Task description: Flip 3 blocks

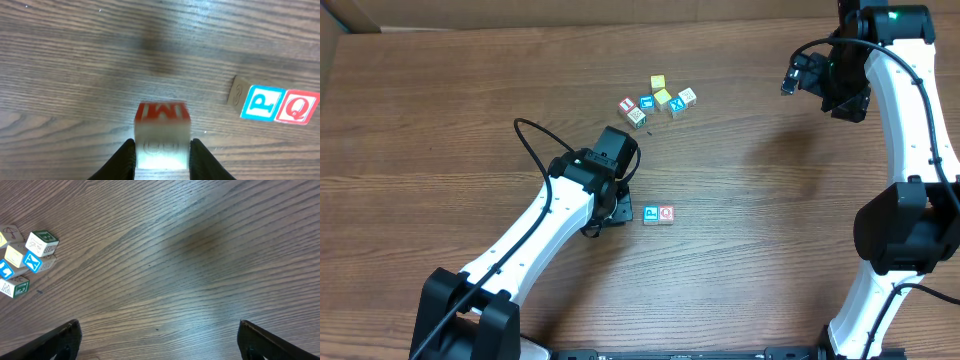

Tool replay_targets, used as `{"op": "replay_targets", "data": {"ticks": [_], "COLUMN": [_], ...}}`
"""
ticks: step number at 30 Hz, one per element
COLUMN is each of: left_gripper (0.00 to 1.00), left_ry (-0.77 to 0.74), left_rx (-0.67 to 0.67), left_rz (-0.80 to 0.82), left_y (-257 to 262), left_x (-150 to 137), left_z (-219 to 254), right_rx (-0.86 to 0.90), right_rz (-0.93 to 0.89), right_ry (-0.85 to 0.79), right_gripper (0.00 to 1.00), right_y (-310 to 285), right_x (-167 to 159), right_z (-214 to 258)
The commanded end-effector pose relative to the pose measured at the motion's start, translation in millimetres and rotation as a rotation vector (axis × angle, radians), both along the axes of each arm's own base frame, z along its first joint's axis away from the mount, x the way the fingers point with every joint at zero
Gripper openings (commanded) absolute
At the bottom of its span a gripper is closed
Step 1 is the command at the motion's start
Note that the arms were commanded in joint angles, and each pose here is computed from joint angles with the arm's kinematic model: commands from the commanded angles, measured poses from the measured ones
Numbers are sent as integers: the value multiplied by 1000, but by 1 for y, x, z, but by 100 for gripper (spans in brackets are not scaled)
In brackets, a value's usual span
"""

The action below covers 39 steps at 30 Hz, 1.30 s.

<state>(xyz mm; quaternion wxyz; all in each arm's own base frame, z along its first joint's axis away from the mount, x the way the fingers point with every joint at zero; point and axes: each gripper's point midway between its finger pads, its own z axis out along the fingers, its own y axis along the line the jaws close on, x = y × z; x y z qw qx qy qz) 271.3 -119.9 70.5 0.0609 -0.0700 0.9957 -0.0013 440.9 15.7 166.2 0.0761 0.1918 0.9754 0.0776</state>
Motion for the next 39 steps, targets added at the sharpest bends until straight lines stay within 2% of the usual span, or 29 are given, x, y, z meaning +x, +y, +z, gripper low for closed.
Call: {"op": "replay_targets", "data": {"ticks": [1,2,3,6,9,18,22,25,30,34,39], "left_gripper": [33,41,55,64,59,56,60,60,51,51,49], "left_ry": [-1,5,6,-1,5,77,70,23,-15,1,4], "left_rx": [34,37,37,38,39,97,170,189,136,50,-16], "left_rz": [-27,-27,-27,-26,-21,43,51,52,-13,-90,-100], "left_y": [7,8,8,8,8,24,40,44,34,18,6], "left_x": [-1,-2,-2,-1,-2,-25,-31,-24,-17,-21,-20], "left_z": [6,6,6,6,6,-11,-25,-33,-46,-53,-54], "right_rx": [1,1,1,1,1,1,1,1,1,1,1], "right_rz": [2,2,2,2,2,2,2,2,2,2,2], "right_ry": [-49,-49,-49,-49,-49,-49,-49,-49,-49,-49,-49], "right_gripper": [100,100,100,100,100,100,100,100,100,100,100], "right_y": [0,0,0,0,0,0,0,0,0,0,0], "right_x": [2,2,2,2,2,2,2,2,2,2,2], "right_z": [17,17,17,17,17,17,17,17,17,17,17]}}
